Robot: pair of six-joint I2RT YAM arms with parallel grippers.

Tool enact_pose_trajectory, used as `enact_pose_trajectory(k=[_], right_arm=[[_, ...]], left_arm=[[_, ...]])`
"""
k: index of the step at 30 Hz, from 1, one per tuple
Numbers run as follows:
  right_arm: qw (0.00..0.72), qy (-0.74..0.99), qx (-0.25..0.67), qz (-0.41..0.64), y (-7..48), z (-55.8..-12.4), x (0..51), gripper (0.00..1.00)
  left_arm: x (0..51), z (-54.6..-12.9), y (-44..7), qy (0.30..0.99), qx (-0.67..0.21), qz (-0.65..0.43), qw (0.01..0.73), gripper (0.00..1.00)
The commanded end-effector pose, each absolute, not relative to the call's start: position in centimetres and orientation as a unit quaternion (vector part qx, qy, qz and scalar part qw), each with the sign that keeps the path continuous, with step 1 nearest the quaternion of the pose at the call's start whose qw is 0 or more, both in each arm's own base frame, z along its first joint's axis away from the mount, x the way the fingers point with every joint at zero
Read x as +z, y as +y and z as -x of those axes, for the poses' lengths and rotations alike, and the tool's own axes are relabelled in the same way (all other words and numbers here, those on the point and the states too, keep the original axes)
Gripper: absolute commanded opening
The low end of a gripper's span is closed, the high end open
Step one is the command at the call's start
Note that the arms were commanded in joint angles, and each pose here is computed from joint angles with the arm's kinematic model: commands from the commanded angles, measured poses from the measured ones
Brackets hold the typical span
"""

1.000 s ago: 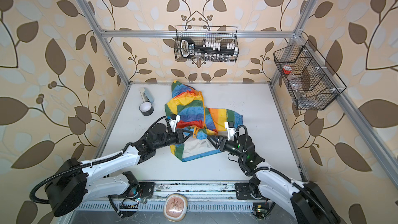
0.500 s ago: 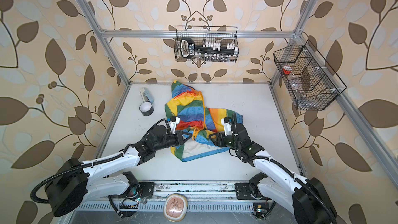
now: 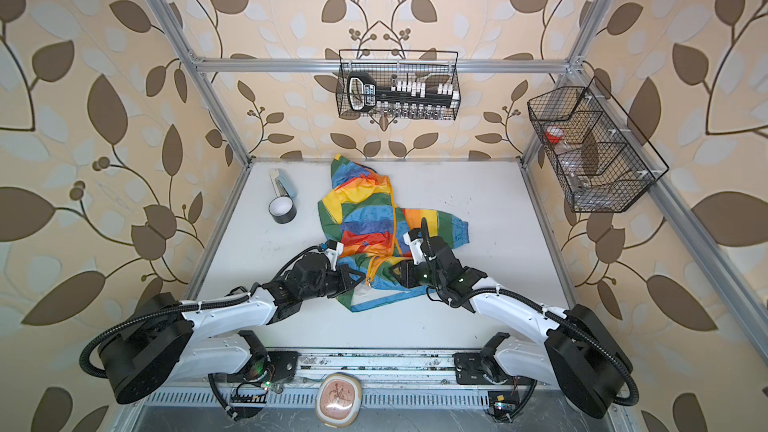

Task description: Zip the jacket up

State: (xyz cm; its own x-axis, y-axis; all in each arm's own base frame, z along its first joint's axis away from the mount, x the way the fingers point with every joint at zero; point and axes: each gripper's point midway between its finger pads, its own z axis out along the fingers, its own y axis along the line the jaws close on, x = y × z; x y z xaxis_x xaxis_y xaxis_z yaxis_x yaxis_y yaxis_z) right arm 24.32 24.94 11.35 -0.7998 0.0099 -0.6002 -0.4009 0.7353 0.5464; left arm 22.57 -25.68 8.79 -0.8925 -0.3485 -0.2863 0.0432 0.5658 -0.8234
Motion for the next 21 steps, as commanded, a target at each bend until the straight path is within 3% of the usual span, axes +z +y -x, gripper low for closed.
enact_pose_trajectory(k=[1,8,12,21], right_arm=[[0.325,0.875,0.333,0.132,26.0,-25.1,13.4,0.32],[0.321,0.875,0.299,0.206,29.2,-23.6,14.4,0.32],[0.307,0.874,0.282,0.251,31.0,-22.2,13.7,0.37],[0.311,0.871,0.244,0.291,31.4,-21.6,12.8,0.41]], left_arm=[[10.3,-23.6,-25.8,0.842,-0.472,0.094,0.244,0.0],[11.0,-23.3,-25.3,0.841,-0.47,0.096,0.249,0.0],[12.1,-23.3,-25.3,0.839,-0.473,0.091,0.254,0.0],[14.3,-22.7,-25.6,0.842,-0.476,0.074,0.243,0.0]])
